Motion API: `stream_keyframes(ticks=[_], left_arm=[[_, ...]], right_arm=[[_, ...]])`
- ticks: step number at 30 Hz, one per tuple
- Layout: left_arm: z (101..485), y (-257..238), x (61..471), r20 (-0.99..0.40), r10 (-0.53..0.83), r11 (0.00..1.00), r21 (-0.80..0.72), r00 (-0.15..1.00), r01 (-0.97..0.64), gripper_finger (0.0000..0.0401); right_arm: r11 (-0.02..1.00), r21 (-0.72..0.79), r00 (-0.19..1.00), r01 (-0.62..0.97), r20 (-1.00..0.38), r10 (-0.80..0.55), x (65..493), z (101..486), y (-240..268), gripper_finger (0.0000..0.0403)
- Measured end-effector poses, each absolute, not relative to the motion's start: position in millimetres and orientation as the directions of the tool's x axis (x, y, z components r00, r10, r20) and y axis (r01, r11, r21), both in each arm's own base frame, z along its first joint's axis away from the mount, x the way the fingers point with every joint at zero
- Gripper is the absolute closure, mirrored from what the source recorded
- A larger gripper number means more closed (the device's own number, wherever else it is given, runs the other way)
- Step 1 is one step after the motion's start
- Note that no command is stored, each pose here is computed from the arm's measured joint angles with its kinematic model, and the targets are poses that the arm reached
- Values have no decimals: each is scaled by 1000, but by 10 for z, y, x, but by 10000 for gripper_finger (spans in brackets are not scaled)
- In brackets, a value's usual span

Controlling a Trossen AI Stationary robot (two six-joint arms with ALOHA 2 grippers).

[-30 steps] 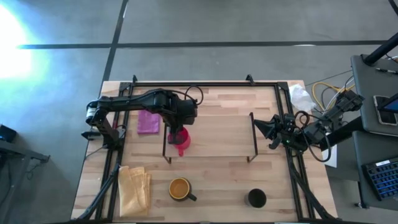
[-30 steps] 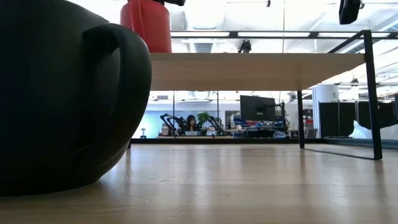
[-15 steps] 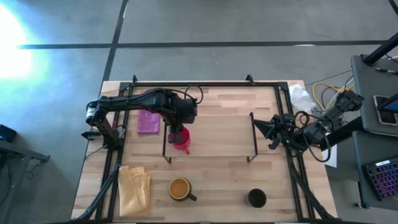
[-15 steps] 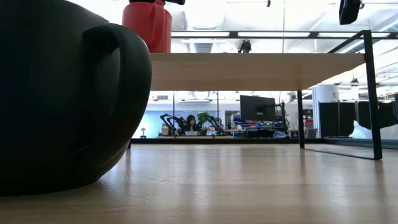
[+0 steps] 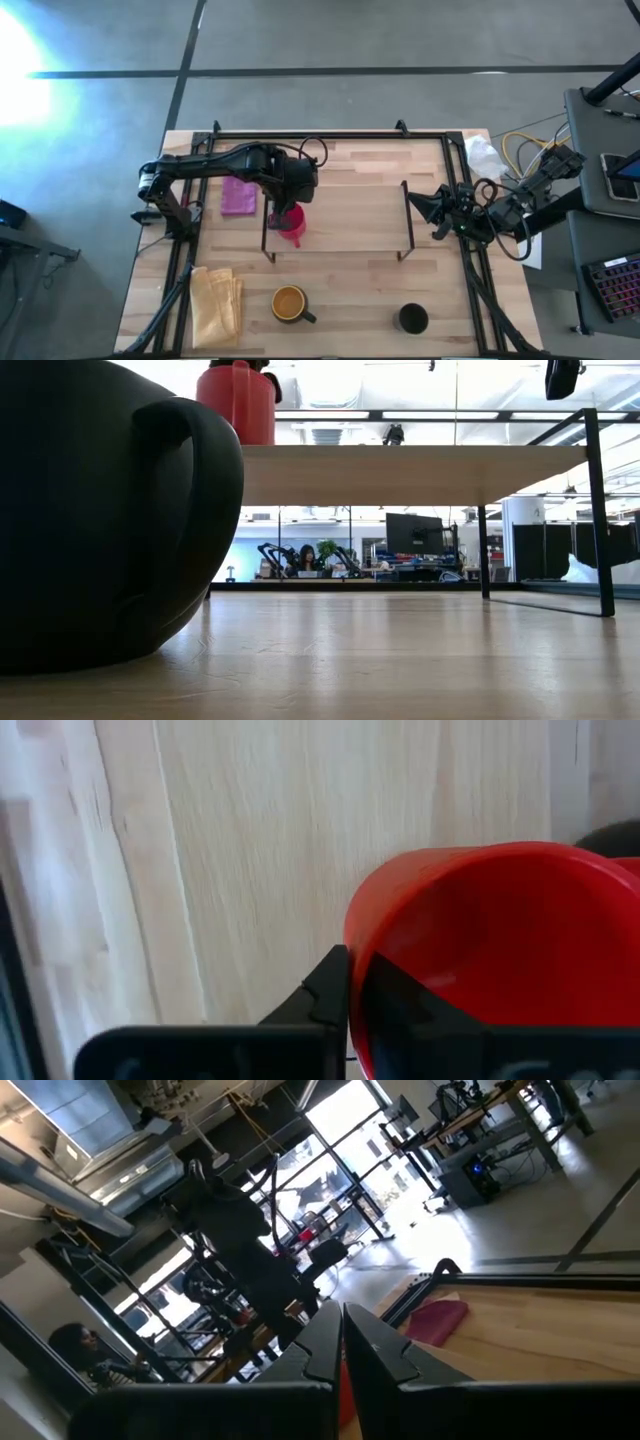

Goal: Stack small to large cups/mugs on shelf
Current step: Put the red mug on the shelf

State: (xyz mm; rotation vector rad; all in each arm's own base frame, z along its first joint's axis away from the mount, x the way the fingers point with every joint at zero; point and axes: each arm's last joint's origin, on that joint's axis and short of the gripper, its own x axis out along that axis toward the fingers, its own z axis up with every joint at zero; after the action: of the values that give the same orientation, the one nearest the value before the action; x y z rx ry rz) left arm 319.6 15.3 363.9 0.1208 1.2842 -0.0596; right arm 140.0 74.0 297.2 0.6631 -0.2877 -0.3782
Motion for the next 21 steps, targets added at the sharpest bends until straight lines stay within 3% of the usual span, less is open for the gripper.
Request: stream_keyframes(ticks=[14, 21], left_arm=[[3651, 118, 3238, -946, 21, 934, 135, 324, 332, 399], [3661, 126, 3271, -934, 29, 924, 161, 357, 346, 399]], right_arm=[[705, 658, 882, 264, 131, -453, 1397, 2969, 732, 394], [705, 659, 882, 263, 131, -452, 1398, 2969, 733, 394]])
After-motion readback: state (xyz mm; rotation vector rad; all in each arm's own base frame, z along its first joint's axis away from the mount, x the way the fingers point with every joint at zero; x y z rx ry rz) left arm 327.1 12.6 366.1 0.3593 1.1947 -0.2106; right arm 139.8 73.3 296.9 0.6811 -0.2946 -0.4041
